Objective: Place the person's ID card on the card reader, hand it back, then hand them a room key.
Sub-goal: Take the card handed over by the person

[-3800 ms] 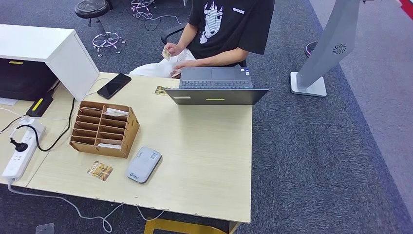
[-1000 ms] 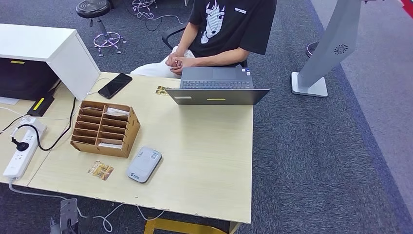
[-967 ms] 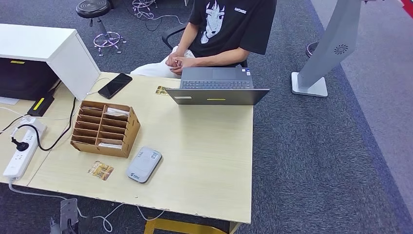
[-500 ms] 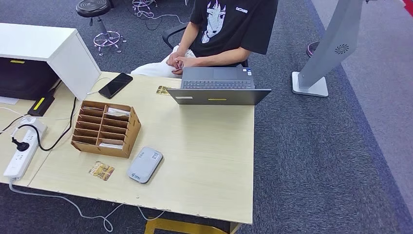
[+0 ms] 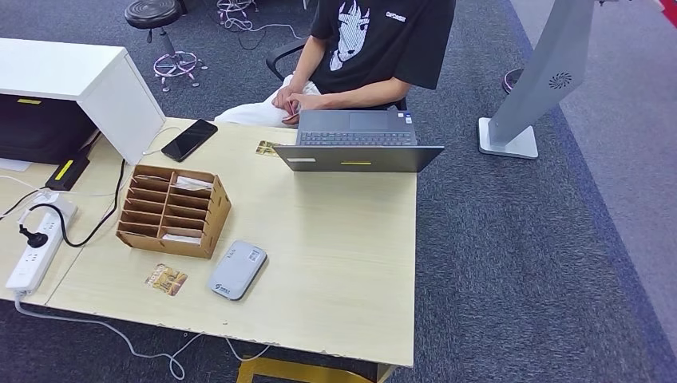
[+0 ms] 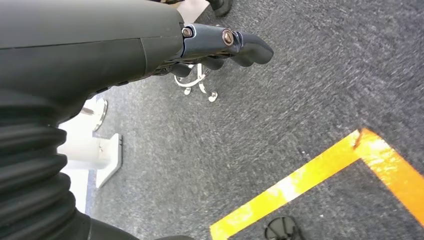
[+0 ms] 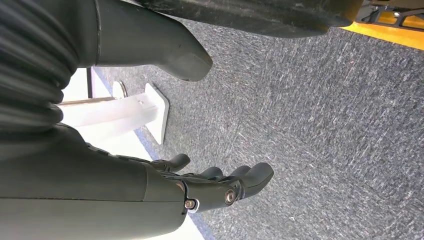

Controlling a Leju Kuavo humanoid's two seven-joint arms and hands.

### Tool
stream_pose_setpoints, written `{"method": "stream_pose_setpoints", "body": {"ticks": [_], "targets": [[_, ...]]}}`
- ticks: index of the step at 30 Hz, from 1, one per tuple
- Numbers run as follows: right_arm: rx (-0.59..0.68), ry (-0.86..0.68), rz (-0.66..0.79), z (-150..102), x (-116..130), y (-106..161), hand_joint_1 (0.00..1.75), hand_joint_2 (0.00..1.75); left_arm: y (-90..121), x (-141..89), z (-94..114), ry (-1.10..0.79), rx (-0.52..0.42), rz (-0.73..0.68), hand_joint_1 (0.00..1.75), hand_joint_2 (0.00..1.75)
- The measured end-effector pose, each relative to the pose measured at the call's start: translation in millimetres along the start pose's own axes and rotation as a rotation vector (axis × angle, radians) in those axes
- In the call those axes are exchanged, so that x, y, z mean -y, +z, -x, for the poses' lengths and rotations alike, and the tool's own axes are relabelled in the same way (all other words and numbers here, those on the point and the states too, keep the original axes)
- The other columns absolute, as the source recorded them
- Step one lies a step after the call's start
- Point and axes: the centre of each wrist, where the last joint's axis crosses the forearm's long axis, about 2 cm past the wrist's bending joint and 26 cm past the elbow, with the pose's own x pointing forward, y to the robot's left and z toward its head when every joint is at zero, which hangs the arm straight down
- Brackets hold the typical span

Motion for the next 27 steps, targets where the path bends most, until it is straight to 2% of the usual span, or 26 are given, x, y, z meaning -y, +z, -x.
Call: {"method": "stream_pose_setpoints", "body": {"ticks": [2, 9, 15, 22, 27], "targets": [[-0.002, -0.002, -0.001, 0, 0, 0, 0.0, 1.75, -1, -2, 6, 0.033, 0.0, -0.009, 0.0, 1.75], [-0.003, -0.017, 0.003, 0, 1, 0, 0.0, 1.75, -13, -21, 27, 0.138, 0.153, -0.091, 0.0, 1.75], [0.004, -0.014, 0.008, 0, 1, 0, 0.0, 1.75, -16, -29, 44, 0.243, 0.241, -0.182, 0.0, 1.75], [0.017, 0.003, 0.011, 0, 0, 0, 0.0, 1.75, -15, -29, 47, 0.322, 0.212, -0.225, 0.0, 1.75], [0.023, 0.005, 0.014, 0, 0, 0, 0.0, 1.75, -22, -36, 36, 0.36, 0.207, -0.256, 0.0, 1.75]]}}
